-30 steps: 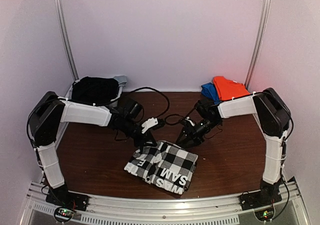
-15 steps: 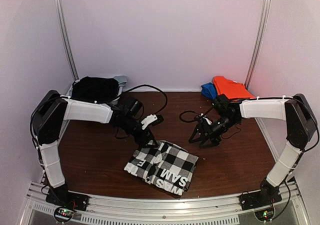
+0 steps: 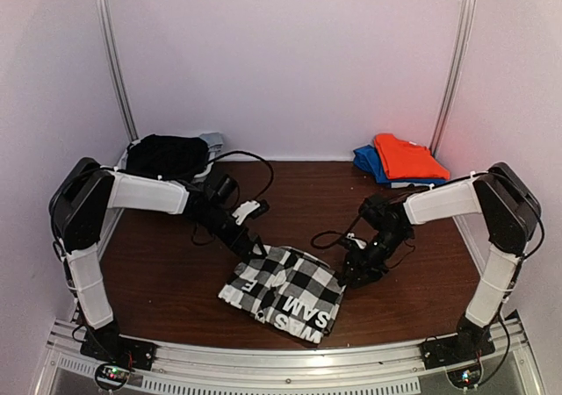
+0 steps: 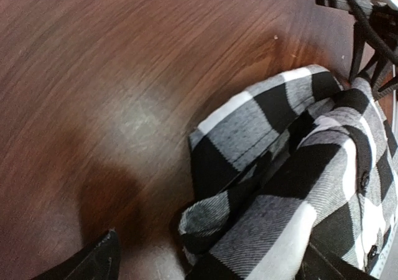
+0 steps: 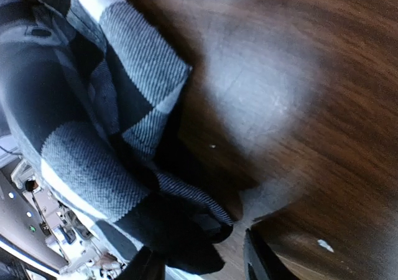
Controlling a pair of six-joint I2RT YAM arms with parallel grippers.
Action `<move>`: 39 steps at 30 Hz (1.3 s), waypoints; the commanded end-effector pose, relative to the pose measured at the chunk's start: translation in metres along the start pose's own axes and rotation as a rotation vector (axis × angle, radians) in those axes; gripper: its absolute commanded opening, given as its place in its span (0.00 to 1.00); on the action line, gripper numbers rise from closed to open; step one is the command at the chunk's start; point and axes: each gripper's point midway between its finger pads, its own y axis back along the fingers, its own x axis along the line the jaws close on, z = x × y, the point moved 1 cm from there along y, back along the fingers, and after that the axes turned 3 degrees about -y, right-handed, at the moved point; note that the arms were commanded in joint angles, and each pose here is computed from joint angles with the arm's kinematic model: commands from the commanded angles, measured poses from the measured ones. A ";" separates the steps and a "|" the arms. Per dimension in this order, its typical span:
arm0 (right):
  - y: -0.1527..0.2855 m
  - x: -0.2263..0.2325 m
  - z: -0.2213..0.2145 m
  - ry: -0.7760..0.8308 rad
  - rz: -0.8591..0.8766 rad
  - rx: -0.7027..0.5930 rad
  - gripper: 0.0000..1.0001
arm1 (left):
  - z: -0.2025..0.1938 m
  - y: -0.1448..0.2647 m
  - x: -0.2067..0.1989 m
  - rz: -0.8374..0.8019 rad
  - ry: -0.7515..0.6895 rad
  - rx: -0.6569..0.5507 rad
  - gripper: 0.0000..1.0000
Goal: Fold and stack the mixed laundry pile
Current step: Smooth out the square-folded shirt at the center of the board.
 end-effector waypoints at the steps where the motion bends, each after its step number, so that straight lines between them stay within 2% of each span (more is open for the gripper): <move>1: -0.005 -0.028 0.027 -0.024 -0.136 -0.072 0.24 | -0.015 -0.004 0.017 0.068 0.149 0.013 0.98; 3: -0.005 -0.032 0.043 -0.021 -0.162 -0.100 0.14 | -0.016 -0.006 0.022 0.077 0.201 0.000 0.98; 9: 0.014 -0.043 0.098 0.009 -0.263 -0.193 0.00 | -0.013 -0.012 0.034 0.072 0.340 -0.056 0.98; 15: 0.048 -0.042 0.132 0.050 -0.326 -0.286 0.00 | -0.018 0.004 0.061 0.134 0.480 -0.092 0.98; 16: 0.056 -0.036 0.134 0.063 -0.323 -0.303 0.02 | -0.014 0.014 0.066 0.150 0.487 -0.125 0.98; 19: 0.091 -0.014 0.136 0.102 -0.306 -0.378 0.21 | 0.012 0.059 0.070 0.257 0.414 -0.247 0.97; 20: 0.107 -0.006 0.135 0.111 -0.302 -0.414 0.29 | 0.022 0.076 0.071 0.304 0.381 -0.284 0.98; 22: 0.137 0.012 0.133 0.135 -0.266 -0.486 0.55 | 0.041 0.112 0.065 0.371 0.327 -0.370 0.98; 24: 0.161 0.030 0.128 0.172 -0.217 -0.550 0.69 | 0.056 0.132 0.054 0.360 0.298 -0.428 0.98; 26: 0.175 0.051 0.120 0.222 -0.137 -0.590 0.80 | 0.071 0.139 0.032 0.252 0.245 -0.458 0.98; 29: 0.172 0.083 0.103 0.262 0.062 -0.551 0.83 | 0.079 0.128 -0.008 0.064 0.189 -0.440 0.98; 33: 0.142 0.118 0.083 0.275 0.320 -0.444 0.81 | 0.069 0.083 -0.058 -0.162 0.203 -0.350 0.98; 36: 0.116 0.131 0.073 0.278 0.410 -0.368 0.80 | 0.062 0.049 -0.087 -0.282 0.232 -0.288 0.98; 39: 0.090 0.129 0.076 0.242 0.476 -0.312 0.81 | 0.063 0.023 -0.089 -0.344 0.294 -0.278 0.98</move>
